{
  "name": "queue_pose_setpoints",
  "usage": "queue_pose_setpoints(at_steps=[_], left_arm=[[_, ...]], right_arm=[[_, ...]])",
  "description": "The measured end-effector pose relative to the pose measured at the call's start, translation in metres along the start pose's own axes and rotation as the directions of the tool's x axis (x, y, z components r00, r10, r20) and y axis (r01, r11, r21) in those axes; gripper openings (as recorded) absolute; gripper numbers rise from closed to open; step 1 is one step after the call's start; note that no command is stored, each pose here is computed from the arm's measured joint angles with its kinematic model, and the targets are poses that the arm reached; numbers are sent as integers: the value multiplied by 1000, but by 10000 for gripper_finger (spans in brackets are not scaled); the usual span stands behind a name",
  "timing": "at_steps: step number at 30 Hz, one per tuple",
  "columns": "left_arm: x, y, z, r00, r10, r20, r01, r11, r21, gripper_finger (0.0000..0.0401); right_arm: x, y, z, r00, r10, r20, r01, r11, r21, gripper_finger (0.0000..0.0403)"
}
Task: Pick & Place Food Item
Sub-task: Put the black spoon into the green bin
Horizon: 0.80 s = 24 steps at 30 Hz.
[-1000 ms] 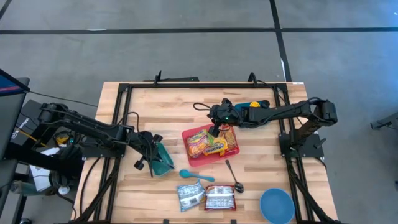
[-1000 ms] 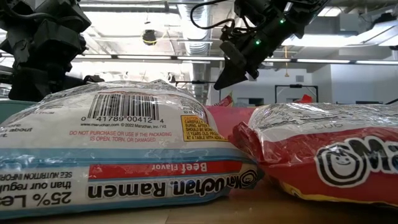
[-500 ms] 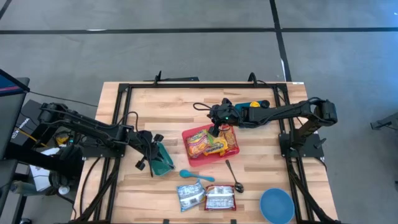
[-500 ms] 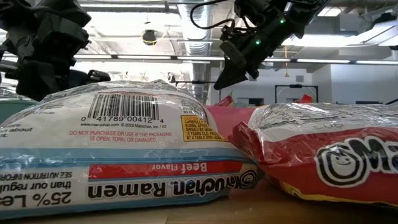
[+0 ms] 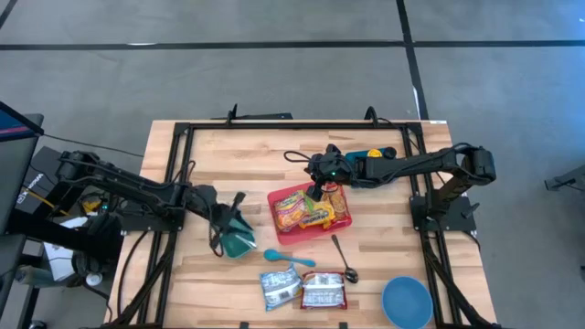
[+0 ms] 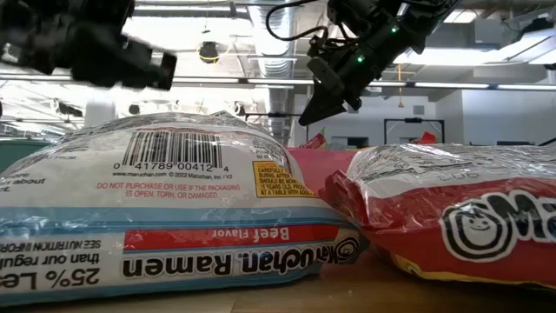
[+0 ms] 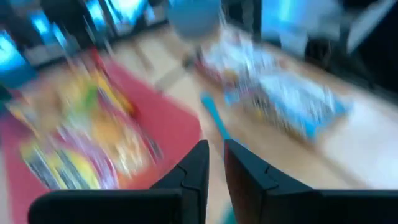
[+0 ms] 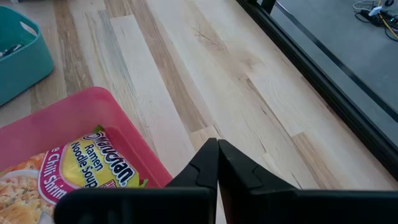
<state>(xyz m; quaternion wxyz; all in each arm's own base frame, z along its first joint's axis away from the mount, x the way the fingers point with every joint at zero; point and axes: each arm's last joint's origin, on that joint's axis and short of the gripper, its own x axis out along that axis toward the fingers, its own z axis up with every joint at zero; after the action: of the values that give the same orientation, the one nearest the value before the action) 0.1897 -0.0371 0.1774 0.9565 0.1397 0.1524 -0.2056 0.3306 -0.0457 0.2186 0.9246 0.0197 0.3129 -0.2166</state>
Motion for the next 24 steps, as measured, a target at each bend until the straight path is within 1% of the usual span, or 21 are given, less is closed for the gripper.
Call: queue_pose_setpoints(at_steps=[2, 5, 9, 13, 15, 18, 22, 24], left_arm=[[-1, 3, 10, 995, 29, 97, -31, 999, 20, 44], [-3, 7, 24, 967, 68, 245, -81, 996, 44, 44], [-9, 10, 41, 905, 106, 413, -144, 988, 63, 44], [-16, 13, 52, 838, 128, 530, -193, 979, 69, 44], [-18, 14, 55, 817, 153, 556, -225, 972, 63, 44], [-19, 17, 55, 801, 246, 546, -303, 953, 15, 44], [-18, 22, 50, 788, 406, 463, -395, 910, -127, 44], [-17, 25, 46, 793, 445, 417, -399, 896, -197, 44]], right_arm=[[0, 0, 0, 1000, 0, 0, 0, 1000, 0, 1], [0, 0, 0, 1000, 0, 0, 0, 1000, 0, 1], [0, 0, 0, 1000, 0, 0, 0, 1000, 0, 1], [0, 0, 0, 1000, 0, 2, 0, 1000, 1, 1], [0, 0, 1, 1000, 1, 10, -1, 1000, 4, 1], [0, 0, 2, 1000, 2, 18, -2, 1000, 6, 1], [0, 0, 2, 1000, 2, 21, -2, 1000, 7, 1], [0, 0, 2, 1000, 2, 21, -3, 1000, 7, 1]])
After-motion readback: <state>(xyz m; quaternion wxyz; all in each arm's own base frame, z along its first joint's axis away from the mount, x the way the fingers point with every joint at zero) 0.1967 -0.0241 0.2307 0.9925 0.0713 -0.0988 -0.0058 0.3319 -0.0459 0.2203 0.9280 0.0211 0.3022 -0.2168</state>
